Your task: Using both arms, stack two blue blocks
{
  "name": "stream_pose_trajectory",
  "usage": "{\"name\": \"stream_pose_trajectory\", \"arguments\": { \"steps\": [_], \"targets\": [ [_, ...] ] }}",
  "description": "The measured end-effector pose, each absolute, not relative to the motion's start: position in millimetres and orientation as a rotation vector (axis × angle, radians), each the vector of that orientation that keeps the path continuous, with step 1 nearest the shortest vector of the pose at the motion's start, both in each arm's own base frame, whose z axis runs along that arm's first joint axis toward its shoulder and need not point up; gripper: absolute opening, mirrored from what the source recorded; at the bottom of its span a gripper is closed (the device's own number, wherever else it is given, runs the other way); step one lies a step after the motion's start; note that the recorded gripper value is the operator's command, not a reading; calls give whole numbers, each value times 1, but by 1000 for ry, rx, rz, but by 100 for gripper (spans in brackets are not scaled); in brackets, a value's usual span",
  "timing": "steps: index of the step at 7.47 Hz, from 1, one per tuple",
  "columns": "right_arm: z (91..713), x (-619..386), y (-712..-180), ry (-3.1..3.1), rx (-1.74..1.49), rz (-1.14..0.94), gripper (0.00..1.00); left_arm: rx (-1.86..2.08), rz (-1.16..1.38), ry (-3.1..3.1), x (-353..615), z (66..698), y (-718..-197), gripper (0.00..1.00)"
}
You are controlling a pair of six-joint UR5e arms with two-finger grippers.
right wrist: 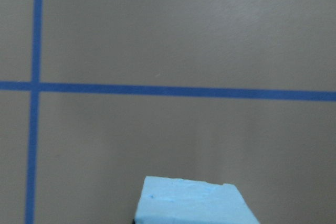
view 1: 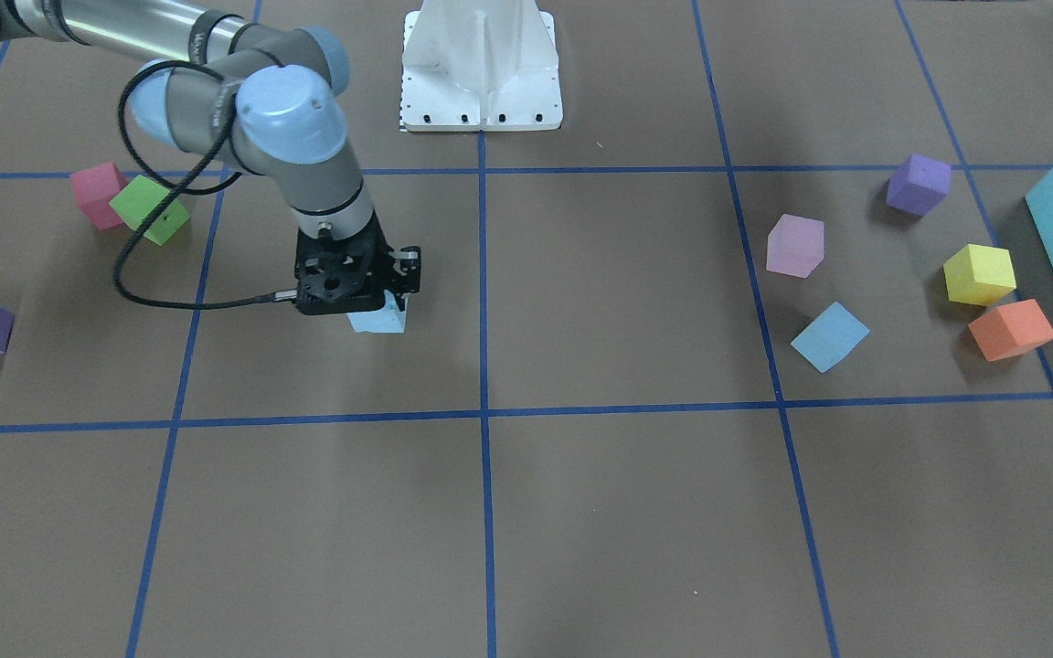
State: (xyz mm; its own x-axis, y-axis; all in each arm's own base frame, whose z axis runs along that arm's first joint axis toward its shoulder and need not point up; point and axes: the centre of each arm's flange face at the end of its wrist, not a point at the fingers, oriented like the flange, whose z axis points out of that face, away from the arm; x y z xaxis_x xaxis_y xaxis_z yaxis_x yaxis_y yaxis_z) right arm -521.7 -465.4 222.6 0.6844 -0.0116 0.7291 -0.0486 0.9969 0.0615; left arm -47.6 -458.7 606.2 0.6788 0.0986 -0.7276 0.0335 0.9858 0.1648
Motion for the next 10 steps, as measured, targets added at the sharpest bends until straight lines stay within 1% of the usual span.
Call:
{"name": "stream_pose_trajectory", "arguments": {
  "steps": [2, 3, 7, 9, 10],
  "targets": [
    [176, -595, -443, -798, 61, 11, 0, 165, 35, 825, -48, 609, -458, 98],
    [169, -614, -433, -787, 66, -4, 0, 162, 34, 825, -48, 610, -458, 98],
    [184, -629, -425, -754, 72, -48, 0, 159, 34, 826, -47, 611, -458, 98],
    [187, -628, -425, -750, 75, -56, 23, 159, 34, 826, -47, 611, -458, 98],
    [188, -629, -426, -748, 75, -56, 30, 160, 34, 826, -47, 611, -458, 98]
  ]
}}
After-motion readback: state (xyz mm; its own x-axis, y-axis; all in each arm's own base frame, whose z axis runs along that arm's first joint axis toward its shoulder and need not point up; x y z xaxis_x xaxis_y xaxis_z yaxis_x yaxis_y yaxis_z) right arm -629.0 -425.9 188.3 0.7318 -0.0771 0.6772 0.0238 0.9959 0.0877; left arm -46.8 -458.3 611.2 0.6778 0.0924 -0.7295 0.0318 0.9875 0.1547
